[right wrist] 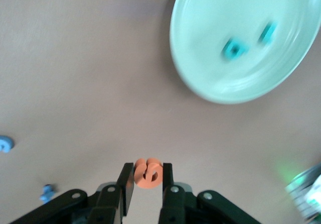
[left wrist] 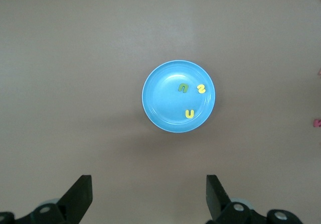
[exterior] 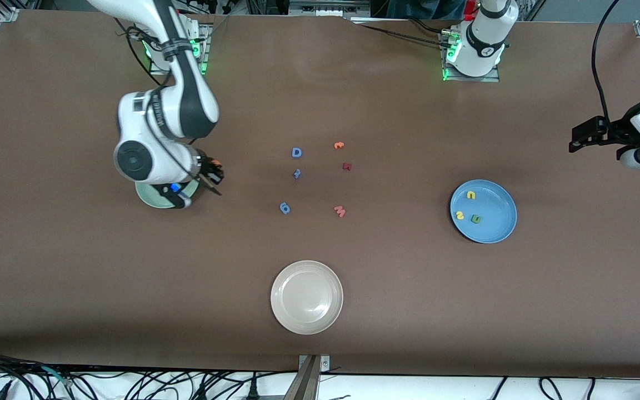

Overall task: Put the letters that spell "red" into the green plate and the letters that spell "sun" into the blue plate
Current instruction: 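Place the orange e on the green plate while the left arm returns to rest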

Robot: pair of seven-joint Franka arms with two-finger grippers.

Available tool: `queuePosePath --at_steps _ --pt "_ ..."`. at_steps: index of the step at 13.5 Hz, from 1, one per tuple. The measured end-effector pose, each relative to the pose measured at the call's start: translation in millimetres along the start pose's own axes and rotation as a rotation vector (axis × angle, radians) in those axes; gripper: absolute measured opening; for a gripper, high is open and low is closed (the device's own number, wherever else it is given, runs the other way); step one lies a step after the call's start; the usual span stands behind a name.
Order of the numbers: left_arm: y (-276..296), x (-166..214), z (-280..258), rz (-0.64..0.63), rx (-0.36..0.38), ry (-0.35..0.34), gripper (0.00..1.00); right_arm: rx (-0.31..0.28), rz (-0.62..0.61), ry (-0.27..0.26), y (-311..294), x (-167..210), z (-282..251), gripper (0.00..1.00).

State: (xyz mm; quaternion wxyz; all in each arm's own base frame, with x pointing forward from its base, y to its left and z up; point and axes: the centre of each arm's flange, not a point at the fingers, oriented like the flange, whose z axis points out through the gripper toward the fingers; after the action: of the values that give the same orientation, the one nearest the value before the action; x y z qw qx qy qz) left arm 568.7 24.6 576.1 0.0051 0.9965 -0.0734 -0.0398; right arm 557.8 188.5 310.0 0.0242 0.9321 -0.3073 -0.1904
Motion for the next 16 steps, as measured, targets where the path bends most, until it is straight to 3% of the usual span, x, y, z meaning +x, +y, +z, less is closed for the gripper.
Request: queuePosePath --at_steps 3,5,7,9,12,14,16 --pt "2.1 1.5 0.3 0.004 0.000 -0.002 1.00 -0.046 -0.125 0.039 34.9 41.7 -2.6 0.27" --pt "3.5 3.1 3.0 0.006 0.000 -0.008 1.00 -0.077 -0.172 0.077 39.8 65.4 17.9 0.19" --pt "4.5 3.8 3.9 0.008 0.000 -0.010 1.00 -0.106 -0.217 0.099 49.3 92.6 39.2 0.18" --pt "4.6 4.2 4.1 0.010 0.000 -0.010 1.00 -0.123 -0.238 0.100 66.9 118.4 52.2 0.18" --pt "4.7 4.5 4.0 0.010 0.000 -0.010 1.00 -0.124 -0.247 0.095 73.1 125.0 53.6 0.19" --pt "4.7 4.5 3.3 0.011 0.001 -0.009 1.00 -0.122 -0.254 0.096 70.0 122.0 50.7 0.31" --pt "4.8 4.5 3.6 0.011 0.000 -0.011 1.00 -0.111 -0.263 0.084 66.4 116.4 38.9 0.37"
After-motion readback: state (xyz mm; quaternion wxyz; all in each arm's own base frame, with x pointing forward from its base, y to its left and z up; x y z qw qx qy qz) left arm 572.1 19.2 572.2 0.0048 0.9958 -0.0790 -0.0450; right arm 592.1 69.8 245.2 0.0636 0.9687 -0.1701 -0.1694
